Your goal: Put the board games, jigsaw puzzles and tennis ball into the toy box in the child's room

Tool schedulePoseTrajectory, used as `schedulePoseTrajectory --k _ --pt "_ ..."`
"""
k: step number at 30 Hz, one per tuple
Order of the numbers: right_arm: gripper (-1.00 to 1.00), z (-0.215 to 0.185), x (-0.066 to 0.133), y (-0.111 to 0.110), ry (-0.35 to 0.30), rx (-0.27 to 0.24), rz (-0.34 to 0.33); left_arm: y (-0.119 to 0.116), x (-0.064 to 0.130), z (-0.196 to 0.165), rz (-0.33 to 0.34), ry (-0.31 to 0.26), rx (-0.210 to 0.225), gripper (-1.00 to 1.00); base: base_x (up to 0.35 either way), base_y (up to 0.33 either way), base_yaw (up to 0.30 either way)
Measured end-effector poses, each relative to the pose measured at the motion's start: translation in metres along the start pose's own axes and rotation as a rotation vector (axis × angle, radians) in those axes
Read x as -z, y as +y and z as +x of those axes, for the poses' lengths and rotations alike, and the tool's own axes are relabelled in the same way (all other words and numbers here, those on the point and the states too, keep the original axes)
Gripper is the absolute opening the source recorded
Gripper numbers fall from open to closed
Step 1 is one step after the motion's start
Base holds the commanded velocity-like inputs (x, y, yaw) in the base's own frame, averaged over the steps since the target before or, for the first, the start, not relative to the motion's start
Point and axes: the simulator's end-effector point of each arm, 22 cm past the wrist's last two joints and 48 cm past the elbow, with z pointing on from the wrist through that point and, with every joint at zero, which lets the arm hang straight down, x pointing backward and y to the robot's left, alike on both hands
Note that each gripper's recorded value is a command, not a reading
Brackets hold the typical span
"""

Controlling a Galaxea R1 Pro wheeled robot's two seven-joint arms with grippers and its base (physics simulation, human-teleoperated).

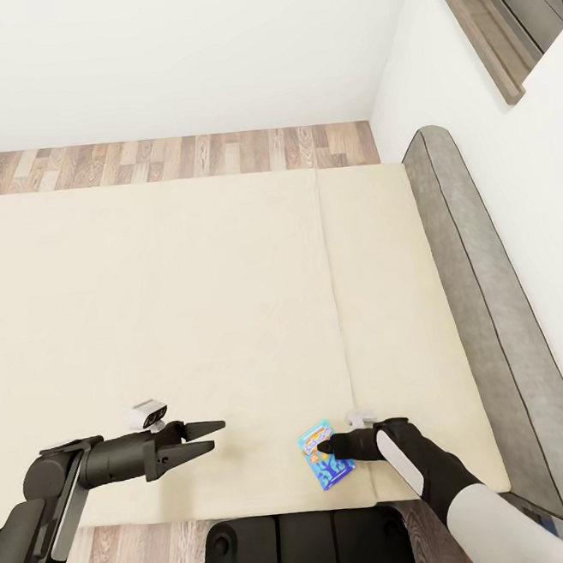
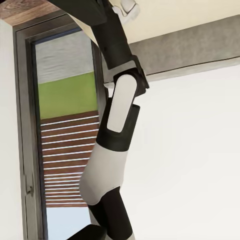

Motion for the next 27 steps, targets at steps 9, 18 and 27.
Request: schedulePoseTrajectory --k 9,18,27 --pt "1.0 -0.0008 0.0002 -0.0016 -0.005 -0.01 -0.001 0.0004 -0.0004 0.0004 0.001 0.001 0.001 1.0 0.0 0.0 0.0" --pt "1.0 0.0023 -0.002 -0.0053 0.0 -0.018 0.001 0.0033 -0.0005 0.0019 0.0 0.001 0.009 1.0 0.0 0.0 0.0" --pt "1.0 0.0023 -0.003 -0.0037 -0.001 -0.016 -0.001 0.0039 -0.0003 0.0021 -0.001 0.001 0.01 1.0 0.0 0.0 0.0"
